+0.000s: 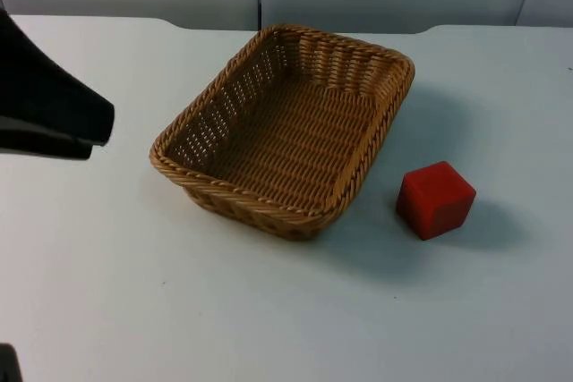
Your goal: Pick up the basket with the left hand and place the cube into the basket with the right hand.
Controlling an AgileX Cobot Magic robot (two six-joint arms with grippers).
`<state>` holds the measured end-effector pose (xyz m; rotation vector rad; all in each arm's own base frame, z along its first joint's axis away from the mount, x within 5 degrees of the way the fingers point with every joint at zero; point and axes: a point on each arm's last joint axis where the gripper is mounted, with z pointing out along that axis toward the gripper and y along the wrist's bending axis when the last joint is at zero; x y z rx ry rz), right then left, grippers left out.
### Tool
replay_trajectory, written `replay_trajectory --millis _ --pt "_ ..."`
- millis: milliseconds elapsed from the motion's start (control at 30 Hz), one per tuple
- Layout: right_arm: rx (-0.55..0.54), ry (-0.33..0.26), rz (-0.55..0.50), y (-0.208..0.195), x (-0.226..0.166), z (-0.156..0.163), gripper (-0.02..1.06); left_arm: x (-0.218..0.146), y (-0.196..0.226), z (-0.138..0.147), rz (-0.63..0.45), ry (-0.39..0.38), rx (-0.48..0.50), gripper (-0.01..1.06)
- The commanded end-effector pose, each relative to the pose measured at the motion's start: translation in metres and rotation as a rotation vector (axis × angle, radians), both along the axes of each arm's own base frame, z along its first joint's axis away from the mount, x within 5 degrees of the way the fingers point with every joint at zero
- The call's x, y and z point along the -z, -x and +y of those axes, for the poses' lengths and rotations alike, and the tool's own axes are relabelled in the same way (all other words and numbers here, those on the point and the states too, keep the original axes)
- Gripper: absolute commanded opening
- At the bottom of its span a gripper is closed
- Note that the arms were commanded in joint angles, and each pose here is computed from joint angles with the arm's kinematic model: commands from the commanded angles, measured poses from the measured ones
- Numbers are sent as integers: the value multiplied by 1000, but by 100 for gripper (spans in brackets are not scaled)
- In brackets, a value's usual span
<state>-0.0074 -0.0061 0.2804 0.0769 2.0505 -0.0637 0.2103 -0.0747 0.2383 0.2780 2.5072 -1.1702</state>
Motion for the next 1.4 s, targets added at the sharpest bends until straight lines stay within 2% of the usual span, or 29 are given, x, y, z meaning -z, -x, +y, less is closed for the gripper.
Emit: replay_trajectory --millis 0,67,133,467,767,1000,1367 --pt "-8 1 2 -1 2 0 0 11 -19 -1 15 -18 -17 44" --pt "-8 1 2 -1 2 0 0 22 -35 1 38 -41 -42 56" --pt "-8 1 2 -1 2 0 0 33 -48 2 63 -59 -64 63" --pt "-8 1 2 -1 2 0 0 58 -97 6 73 -118 -144 64" --pt "-8 1 2 -1 2 0 0 88 -118 9 116 -167 -171 64" --pt "-8 1 2 -1 2 0 0 110 -130 2 152 -183 -162 64" --pt "-8 1 2 -1 2 0 0 123 -145 -19 141 -193 -120 64"
